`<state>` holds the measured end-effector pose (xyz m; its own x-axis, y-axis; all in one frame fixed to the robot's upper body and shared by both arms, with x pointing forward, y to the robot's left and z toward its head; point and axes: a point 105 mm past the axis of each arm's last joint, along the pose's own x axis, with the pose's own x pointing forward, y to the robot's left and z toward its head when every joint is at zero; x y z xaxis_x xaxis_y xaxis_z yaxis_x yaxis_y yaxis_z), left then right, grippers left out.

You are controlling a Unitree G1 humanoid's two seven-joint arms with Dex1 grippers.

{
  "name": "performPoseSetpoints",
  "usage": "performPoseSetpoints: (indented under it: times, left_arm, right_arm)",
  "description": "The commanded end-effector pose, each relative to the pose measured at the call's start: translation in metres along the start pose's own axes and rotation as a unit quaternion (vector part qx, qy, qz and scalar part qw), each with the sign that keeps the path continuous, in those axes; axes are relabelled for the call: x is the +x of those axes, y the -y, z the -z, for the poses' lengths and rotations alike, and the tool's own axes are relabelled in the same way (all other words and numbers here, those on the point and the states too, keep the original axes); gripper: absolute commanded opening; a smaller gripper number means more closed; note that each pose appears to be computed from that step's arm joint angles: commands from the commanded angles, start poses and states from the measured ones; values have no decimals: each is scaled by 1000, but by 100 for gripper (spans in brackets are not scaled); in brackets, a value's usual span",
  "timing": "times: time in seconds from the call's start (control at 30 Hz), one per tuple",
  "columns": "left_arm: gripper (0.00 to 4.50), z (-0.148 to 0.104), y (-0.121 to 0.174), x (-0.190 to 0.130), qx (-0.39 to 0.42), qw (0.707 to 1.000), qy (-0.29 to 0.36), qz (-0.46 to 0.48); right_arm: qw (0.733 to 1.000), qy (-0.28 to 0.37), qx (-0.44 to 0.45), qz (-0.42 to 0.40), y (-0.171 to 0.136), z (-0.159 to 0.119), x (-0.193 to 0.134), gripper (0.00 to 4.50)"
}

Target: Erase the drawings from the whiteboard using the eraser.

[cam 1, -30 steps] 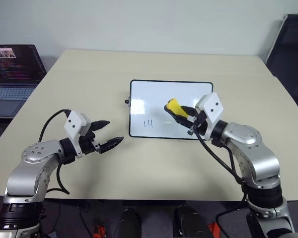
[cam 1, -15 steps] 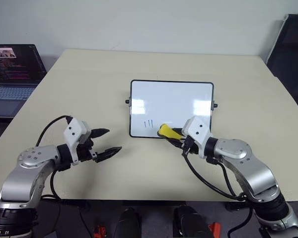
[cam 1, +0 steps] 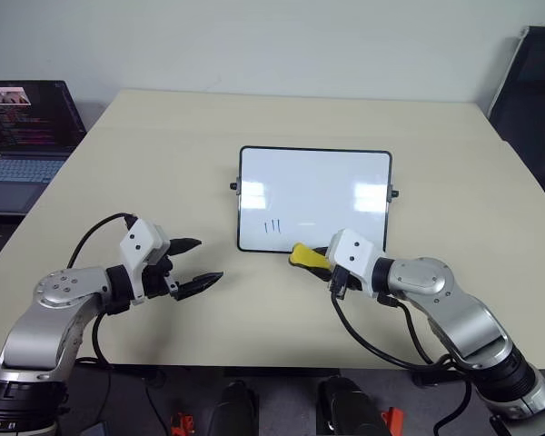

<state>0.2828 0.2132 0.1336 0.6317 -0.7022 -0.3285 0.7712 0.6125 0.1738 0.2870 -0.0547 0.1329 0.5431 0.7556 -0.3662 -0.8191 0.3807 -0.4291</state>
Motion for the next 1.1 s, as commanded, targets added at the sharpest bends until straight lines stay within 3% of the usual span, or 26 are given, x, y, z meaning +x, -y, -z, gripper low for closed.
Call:
performPoseSetpoints:
  times: [0.03,0.33,0.7,1.0,1.1]
  left_arm:
    - [450,-10,1,-1,27,1000,5,7]
    - [450,-9,3,1,30,999,4,14]
    - [450,-8,5,9,40,998,-3,39]
    - [450,-7,8,10,38,998,-3,43]
    - [450,-6,9,10,37,998,-4,44]
  right_arm:
    - [1000,11,-19,7,5,-8,-3,111]
    - [999,14,-30,26,16,-14,1,111]
    - [981,5,-149,123,69,-42,59,111]
    - [971,-69,-229,13,37,-11,82,111]
    - [966,-64,-247,34,45,-16,82,111]
